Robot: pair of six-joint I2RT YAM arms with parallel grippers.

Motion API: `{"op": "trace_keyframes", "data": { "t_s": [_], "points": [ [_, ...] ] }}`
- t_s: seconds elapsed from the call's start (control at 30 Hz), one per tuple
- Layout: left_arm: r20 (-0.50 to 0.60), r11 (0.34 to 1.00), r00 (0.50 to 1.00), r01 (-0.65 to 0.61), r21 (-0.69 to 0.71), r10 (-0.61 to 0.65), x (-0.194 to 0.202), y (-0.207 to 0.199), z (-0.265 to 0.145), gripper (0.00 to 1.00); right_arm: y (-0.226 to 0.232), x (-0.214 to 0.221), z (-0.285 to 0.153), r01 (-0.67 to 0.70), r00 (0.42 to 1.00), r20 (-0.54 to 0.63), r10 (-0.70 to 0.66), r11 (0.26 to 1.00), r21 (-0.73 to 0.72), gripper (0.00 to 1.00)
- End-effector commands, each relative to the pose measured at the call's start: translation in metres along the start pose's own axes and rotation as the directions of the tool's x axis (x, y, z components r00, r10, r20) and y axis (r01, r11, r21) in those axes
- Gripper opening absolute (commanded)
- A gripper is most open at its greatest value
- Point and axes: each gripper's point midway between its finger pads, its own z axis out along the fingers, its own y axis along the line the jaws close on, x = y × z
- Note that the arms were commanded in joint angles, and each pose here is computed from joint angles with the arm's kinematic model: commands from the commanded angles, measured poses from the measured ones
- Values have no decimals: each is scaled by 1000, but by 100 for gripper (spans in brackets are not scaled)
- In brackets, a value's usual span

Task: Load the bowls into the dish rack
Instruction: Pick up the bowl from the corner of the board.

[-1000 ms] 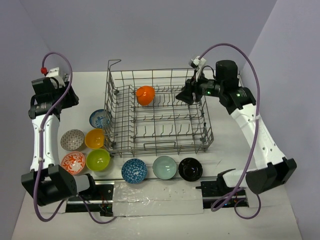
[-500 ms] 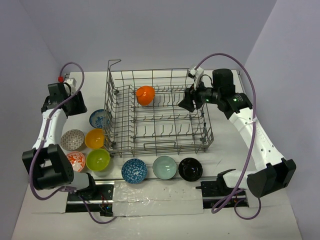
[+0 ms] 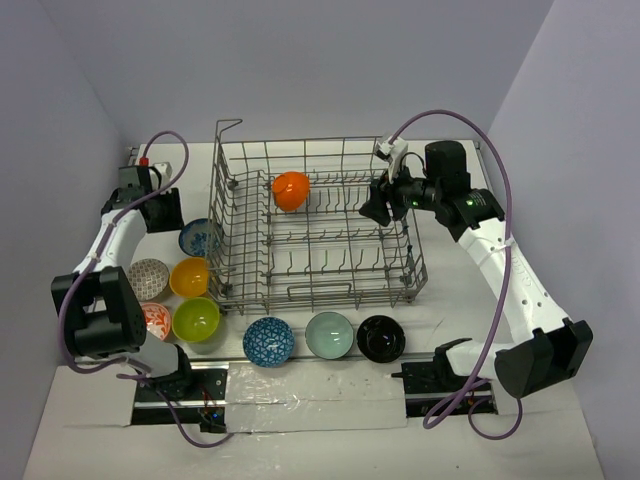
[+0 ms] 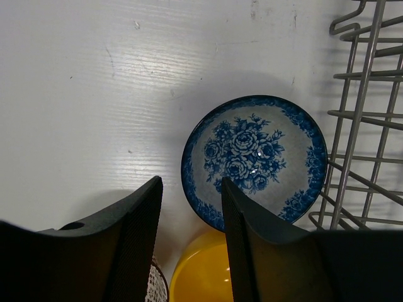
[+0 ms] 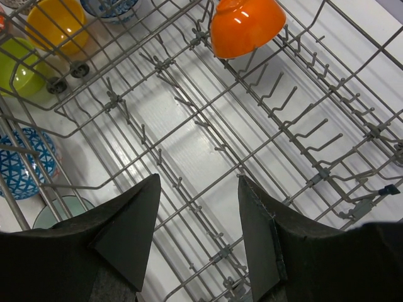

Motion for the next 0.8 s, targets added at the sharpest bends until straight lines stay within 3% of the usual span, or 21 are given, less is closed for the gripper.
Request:
{"op": "trace_keyframes", "data": {
  "t_s": [0.0, 0.77],
  "points": [
    [42, 998, 998, -49, -29, 50, -14, 3, 2, 48, -5, -8, -4, 44, 998, 33, -44, 999, 28, 60],
    [-39, 998, 997, -64, 5, 64, 20, 0, 19, 45, -13, 2, 0, 50, 999, 1, -50, 997, 54, 61]
  ]
}}
